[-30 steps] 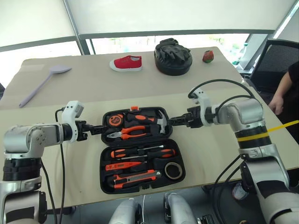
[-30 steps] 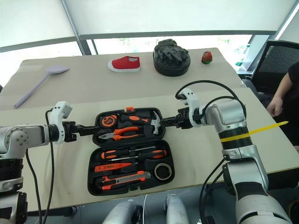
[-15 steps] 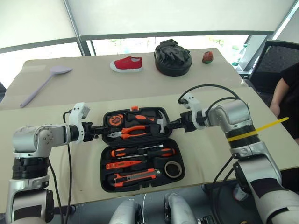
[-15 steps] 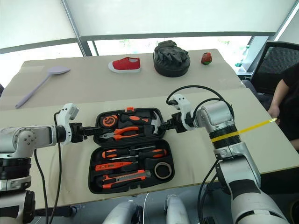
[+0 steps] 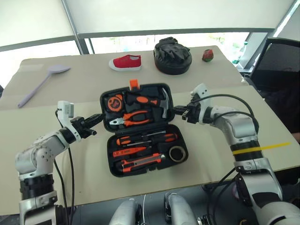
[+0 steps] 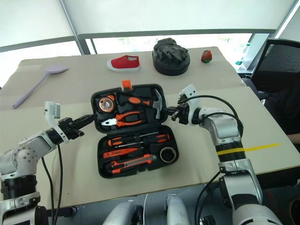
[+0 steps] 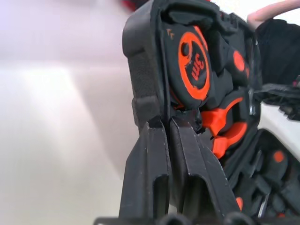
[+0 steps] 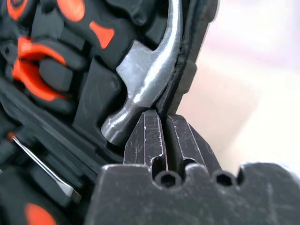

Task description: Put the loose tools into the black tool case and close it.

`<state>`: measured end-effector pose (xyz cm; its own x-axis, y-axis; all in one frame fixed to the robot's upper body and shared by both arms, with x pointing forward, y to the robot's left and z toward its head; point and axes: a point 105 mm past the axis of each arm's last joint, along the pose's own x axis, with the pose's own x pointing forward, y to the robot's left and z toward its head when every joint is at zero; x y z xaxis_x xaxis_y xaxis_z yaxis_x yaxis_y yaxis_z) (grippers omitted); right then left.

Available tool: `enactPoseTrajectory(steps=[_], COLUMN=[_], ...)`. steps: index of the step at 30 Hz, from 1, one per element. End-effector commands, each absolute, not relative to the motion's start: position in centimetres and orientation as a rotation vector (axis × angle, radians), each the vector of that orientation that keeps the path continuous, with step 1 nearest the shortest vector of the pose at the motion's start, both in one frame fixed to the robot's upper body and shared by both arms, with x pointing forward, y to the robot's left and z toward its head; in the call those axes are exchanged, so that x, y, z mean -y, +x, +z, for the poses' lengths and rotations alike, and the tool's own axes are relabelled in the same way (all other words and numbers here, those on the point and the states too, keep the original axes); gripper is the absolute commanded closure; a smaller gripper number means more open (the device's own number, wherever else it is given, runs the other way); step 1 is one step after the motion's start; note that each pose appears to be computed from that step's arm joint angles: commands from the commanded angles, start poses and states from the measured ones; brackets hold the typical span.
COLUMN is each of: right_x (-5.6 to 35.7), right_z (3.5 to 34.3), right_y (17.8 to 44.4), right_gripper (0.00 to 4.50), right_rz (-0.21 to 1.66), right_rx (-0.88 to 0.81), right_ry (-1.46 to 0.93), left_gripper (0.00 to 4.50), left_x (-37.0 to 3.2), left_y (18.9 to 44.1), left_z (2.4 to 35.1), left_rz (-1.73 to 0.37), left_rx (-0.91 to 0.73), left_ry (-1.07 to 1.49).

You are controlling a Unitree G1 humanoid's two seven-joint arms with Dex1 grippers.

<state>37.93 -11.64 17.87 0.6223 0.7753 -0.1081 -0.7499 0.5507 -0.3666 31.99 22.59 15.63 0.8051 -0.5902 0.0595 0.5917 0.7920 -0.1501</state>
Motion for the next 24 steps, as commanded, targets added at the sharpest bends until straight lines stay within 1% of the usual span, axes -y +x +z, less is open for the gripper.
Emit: enactPoseTrajectory(steps=[1, 2, 4, 5, 7, 8, 11, 13, 14, 16, 18, 19, 21, 22, 23, 24], right_x=[12.4, 12.8, 13.6, 14.0, 14.7, 15.2, 16.5, 17.4, 17.8, 18.7, 19.6, 19.8, 20.5, 20.7, 20.9, 21.1], right_z=[17.7, 16.7, 14.5, 13.7, 12.2, 11.4, 8.9, 8.9, 9.2, 9.6, 9.9, 10.0, 10.2, 10.2, 10.1, 10.2], right_y=[34.7, 34.2, 33.4, 33.0, 32.6, 32.5, 32.1, 31.9, 31.9, 31.9, 31.7, 31.6, 31.2, 31.0, 30.9, 30.6], right_gripper=[4.50, 4.50, 4.50, 4.50, 4.50, 4.50, 4.50, 3.74, 3.55, 2.85, 2.16, 1.96, 1.10, 0.89, 0.89, 0.89], right_rz=[0.946, 0.954, 0.956, 0.948, 0.918, 0.912, 0.948, 0.940, 0.929, 0.908, 0.892, 0.887, 0.882, 0.886, 0.890, 0.896], right_rx=[0.376, 0.392, 0.411, 0.433, 0.462, 0.455, 0.364, 0.349, 0.350, 0.345, 0.344, 0.343, 0.324, 0.300, 0.283, 0.246], right_ry=[-0.894, -0.956, -1.061, -1.109, -1.182, -1.205, -1.201, -1.191, -1.192, -1.205, -1.212, -1.212, -1.193, -1.172, -1.157, -1.095], left_gripper=[4.47, 4.47, 4.47, 4.47, 4.47, 4.47, 4.47, 3.78, 3.58, 2.77, 2.06, 1.86, 1.05, 0.65, 0.43, 0.10], left_x=[-22.2, -22.1, -21.4, -21.1, -20.8, -20.8, -21.3, -23.0, -24.1, -25.6, -26.6, -26.9, -27.1, -27.1, -27.1, -26.6], left_y=[29.1, 28.7, 27.3, 26.4, 25.0, 24.5, 23.5, 22.9, 22.7, 22.4, 22.3, 22.3, 22.7, 23.0, 23.2, 23.9], left_z=[17.5, 17.0, 15.4, 14.3, 12.7, 12.1, 10.7, 9.6, 9.2, 8.8, 9.1, 9.2, 9.6, 9.8, 9.9, 10.2], left_rz=[-0.671, -0.681, -0.734, -0.764, -0.799, -0.799, -0.799, -0.750, -0.714, -0.667, -0.657, -0.653, -0.655, -0.657, -0.658, -0.666], left_rx=[0.245, 0.241, 0.235, 0.240, 0.241, 0.239, 0.206, 0.113, 0.067, 0.014, -0.002, -0.010, -0.011, -0.011, -0.012, -0.008], left_ry=[0.116, 0.138, 0.258, 0.358, 0.465, 0.480, 0.473, 0.428, 0.404, 0.392, 0.390, 0.392, 0.383, 0.369, 0.359, 0.340])
